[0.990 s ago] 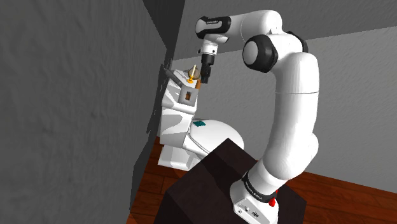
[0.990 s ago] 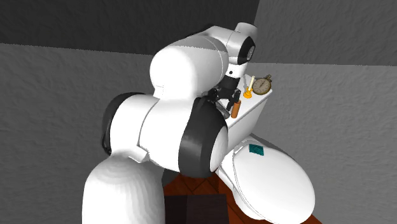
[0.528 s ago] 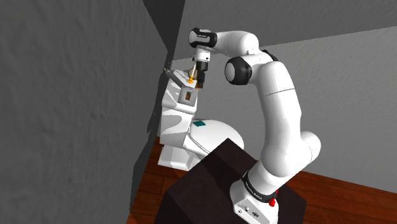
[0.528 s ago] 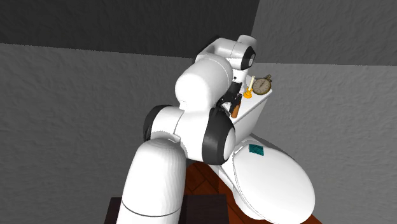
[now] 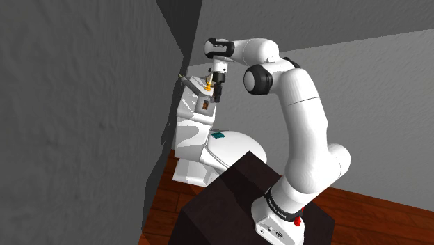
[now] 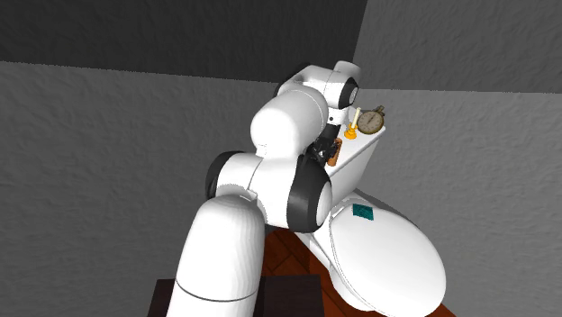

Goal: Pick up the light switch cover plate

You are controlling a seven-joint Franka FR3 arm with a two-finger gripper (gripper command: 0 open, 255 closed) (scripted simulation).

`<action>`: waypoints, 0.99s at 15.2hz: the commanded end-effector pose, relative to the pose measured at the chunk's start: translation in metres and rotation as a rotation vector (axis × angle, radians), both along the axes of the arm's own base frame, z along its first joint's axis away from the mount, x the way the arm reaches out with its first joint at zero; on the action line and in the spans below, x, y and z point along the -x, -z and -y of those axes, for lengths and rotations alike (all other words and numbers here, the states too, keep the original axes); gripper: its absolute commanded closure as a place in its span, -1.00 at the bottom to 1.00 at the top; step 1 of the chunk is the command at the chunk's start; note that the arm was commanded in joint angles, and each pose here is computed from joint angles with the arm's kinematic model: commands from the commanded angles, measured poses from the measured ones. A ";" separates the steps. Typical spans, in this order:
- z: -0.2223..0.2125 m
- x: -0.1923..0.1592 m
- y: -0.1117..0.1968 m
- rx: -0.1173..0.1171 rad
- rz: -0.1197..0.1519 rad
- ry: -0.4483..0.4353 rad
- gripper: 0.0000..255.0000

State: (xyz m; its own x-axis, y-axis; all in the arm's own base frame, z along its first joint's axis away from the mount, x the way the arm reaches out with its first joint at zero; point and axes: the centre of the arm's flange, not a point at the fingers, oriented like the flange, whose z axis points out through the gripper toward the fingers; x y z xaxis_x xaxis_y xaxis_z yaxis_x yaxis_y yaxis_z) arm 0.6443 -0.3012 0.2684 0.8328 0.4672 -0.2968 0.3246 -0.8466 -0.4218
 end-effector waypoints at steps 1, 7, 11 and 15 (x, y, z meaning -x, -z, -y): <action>0.000 0.000 0.001 0.000 0.000 0.000 1.00; 0.000 0.000 0.001 0.000 0.000 0.000 1.00; 0.000 0.000 -0.010 0.000 0.000 0.000 1.00; 0.000 0.000 -0.031 0.000 0.000 0.000 1.00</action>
State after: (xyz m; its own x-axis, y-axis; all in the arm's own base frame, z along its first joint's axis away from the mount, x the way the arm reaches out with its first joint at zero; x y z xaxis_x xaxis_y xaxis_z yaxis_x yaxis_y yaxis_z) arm 0.6445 -0.3007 0.2942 0.8330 0.4671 -0.2966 0.3247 -0.8467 -0.4215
